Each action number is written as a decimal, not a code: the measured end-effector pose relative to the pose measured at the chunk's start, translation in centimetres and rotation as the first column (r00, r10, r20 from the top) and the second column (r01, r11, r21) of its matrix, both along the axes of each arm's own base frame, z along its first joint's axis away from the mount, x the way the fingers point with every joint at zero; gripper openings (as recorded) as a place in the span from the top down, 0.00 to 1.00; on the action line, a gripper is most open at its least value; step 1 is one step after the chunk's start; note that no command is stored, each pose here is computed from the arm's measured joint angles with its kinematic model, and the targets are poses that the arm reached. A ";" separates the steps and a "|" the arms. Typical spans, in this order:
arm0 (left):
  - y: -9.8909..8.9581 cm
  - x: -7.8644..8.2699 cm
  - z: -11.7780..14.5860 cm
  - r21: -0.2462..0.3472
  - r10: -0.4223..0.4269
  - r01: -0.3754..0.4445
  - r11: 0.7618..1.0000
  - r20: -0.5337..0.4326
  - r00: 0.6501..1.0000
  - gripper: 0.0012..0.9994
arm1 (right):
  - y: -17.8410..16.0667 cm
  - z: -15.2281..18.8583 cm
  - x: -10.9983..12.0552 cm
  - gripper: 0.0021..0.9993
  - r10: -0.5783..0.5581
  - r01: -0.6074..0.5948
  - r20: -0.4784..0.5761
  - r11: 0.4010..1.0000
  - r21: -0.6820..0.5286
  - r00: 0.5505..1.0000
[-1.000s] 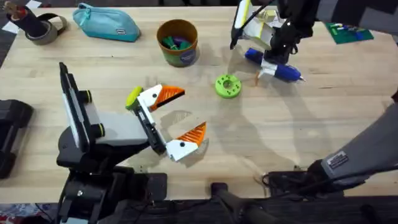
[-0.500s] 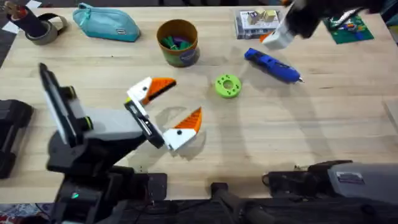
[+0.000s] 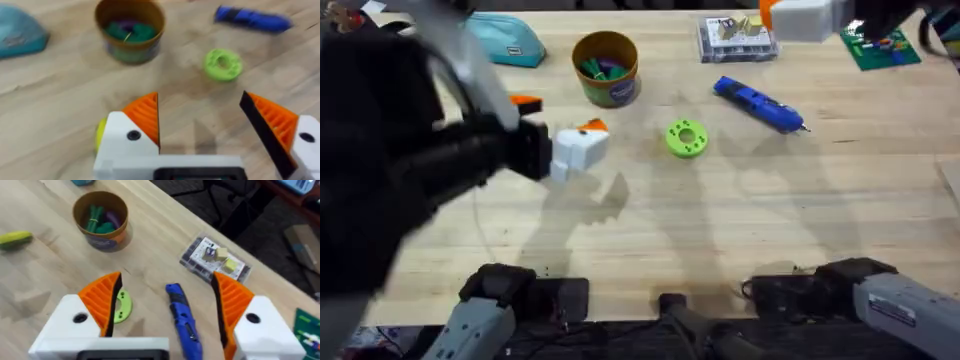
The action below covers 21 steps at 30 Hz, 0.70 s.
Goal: Pick up the gripper from the table and insert it into the empty holder that is missing its gripper. Then pick up a screw, insert it into the mounting hole, and use the screwdriver to tighten it. Finally, clean up the table by picking up the vegetable and placing it into the bucket.
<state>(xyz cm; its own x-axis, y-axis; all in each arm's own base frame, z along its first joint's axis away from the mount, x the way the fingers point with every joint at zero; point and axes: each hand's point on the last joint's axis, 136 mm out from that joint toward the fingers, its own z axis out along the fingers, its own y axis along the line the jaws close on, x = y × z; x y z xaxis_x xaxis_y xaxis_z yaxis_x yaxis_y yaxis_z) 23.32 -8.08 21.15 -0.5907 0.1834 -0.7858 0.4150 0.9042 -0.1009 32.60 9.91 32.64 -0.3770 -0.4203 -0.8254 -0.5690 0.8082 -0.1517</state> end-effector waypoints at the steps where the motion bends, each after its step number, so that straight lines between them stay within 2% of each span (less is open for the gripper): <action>1: 0.4 0.3 -0.2 0.027 0.017 -0.016 1.000 -0.037 0.999 0.01 | 0.0 -0.7 -0.3 0.01 -0.008 0.008 -0.019 1.000 0.010 1.000; 6: 1.9 2.8 -1.2 0.136 0.088 -0.067 0.989 -0.156 0.984 0.01 | -0.2 -6.3 -2.2 0.00 -0.046 0.053 -0.142 0.997 0.048 0.989; 11: 4.0 4.5 -4.4 0.212 0.173 -0.116 0.970 -0.271 0.947 0.01 | -0.6 -10.3 -4.6 0.00 -0.074 0.089 -0.177 0.993 0.080 0.981; 16: 6.5 5.0 -6.5 0.249 0.258 -0.179 0.952 -0.336 0.906 0.01 | -0.9 -9.9 -6.7 0.00 -0.081 0.094 -0.127 0.990 0.105 0.989; 21: 7.2 5.1 -7.0 0.256 0.281 -0.198 0.946 -0.350 0.893 0.01 | -1.0 -9.2 -7.7 0.00 -0.081 0.091 -0.086 0.989 0.116 0.993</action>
